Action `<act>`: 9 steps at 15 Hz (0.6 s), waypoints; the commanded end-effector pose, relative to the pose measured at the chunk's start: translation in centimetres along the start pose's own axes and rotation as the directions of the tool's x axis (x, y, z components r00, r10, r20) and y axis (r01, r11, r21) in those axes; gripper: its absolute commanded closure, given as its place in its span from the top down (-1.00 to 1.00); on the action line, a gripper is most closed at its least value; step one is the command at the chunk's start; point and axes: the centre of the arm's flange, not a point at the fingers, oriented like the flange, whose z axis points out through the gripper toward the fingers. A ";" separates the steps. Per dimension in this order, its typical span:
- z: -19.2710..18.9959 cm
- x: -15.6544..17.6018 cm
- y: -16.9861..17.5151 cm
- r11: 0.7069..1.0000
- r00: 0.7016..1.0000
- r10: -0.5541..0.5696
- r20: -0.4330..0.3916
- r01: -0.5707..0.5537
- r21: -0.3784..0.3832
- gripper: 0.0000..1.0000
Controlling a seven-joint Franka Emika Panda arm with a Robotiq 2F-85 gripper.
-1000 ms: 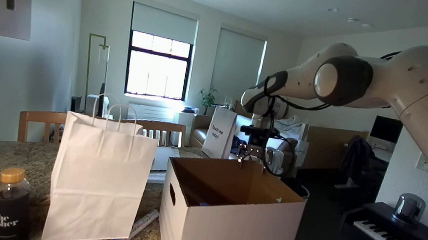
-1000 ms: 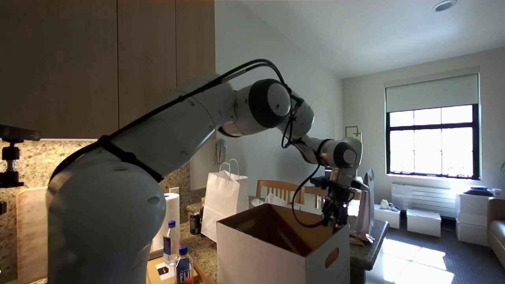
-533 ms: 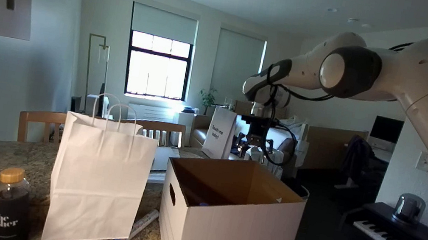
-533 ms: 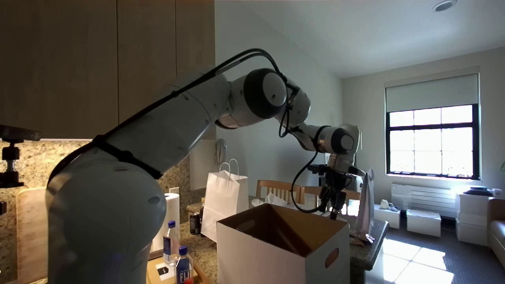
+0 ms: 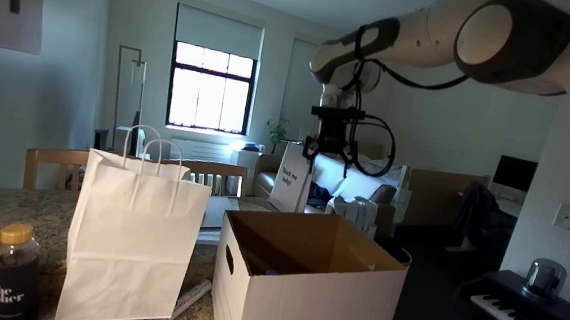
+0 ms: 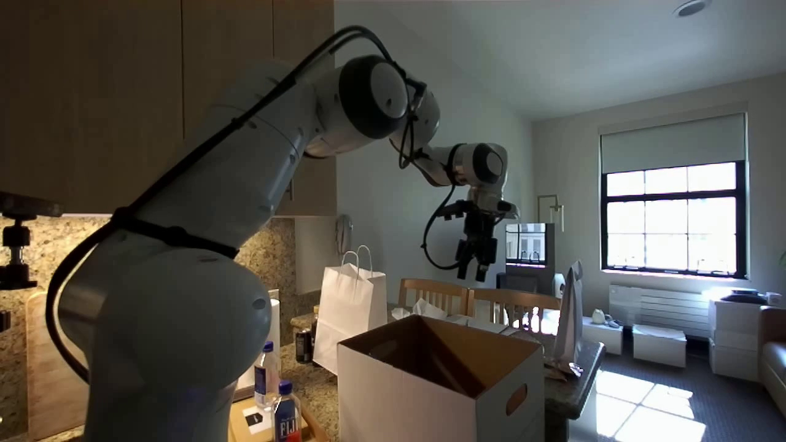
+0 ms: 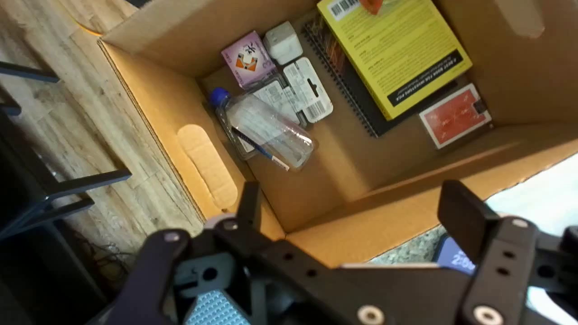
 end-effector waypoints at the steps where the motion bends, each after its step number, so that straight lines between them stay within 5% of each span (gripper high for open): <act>1: 0.3 -9.5 -3.2 0.983 0.989 -0.140 -0.047 0.133 -0.127 1.00; 9: 6.6 -23.8 -15.5 0.888 0.926 -0.362 -0.105 0.308 -0.340 1.00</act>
